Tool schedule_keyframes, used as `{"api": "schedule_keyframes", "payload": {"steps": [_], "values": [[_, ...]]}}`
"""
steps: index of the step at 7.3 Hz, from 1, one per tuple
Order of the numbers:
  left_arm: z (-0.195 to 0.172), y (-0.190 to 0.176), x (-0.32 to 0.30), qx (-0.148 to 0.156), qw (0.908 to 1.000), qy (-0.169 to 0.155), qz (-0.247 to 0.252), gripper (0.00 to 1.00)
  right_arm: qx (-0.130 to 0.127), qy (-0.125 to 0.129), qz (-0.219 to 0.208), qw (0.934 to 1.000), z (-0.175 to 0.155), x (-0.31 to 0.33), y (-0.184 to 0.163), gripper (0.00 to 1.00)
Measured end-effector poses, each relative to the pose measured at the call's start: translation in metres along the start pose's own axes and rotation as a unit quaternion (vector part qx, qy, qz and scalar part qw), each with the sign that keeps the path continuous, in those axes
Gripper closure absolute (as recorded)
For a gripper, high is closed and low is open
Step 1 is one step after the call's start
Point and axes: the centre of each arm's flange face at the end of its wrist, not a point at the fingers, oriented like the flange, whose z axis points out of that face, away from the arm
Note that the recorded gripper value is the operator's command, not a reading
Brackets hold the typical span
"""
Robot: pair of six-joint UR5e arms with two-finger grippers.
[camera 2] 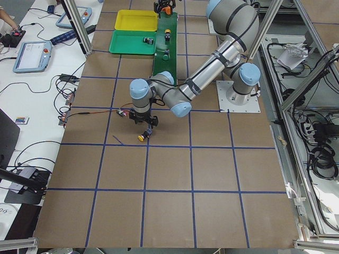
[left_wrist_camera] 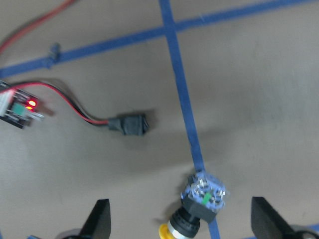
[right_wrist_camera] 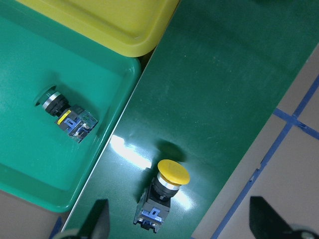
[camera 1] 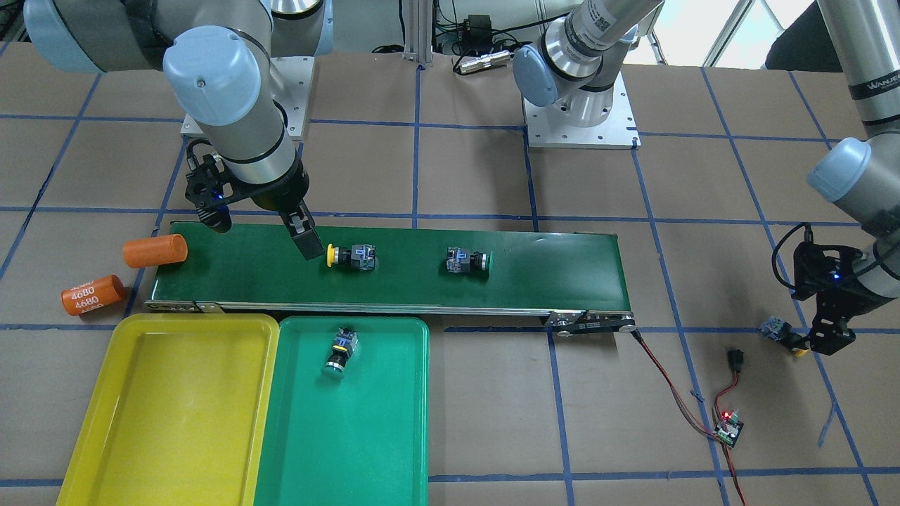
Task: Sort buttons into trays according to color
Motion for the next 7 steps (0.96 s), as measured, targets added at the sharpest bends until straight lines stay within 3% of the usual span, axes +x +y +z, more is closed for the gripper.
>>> {"api": "schedule_keyframes", "payload": {"steps": [1,3,4,6,7], "values": [[0.016,0.011,0.007,0.004,0.9999,0.005,0.015,0.12,-0.004,0.008,0.013,0.9999,0.011,0.001,0.000,0.00],[0.033,0.015,0.012,0.015,0.9993,0.009,0.032,0.14,-0.006,0.014,0.028,0.9995,0.043,-0.003,-0.002,0.00],[0.039,0.016,0.011,0.020,0.9991,0.009,0.036,0.20,-0.005,0.013,0.037,0.9992,0.061,-0.008,-0.004,0.00],[0.045,0.011,0.006,0.031,0.9988,0.003,0.039,0.50,-0.005,0.018,0.045,0.9988,0.076,-0.012,-0.005,0.00],[0.044,0.007,0.004,0.035,0.9986,0.000,0.041,0.78,-0.006,0.021,0.046,0.9987,0.079,-0.012,-0.005,0.00]]}}
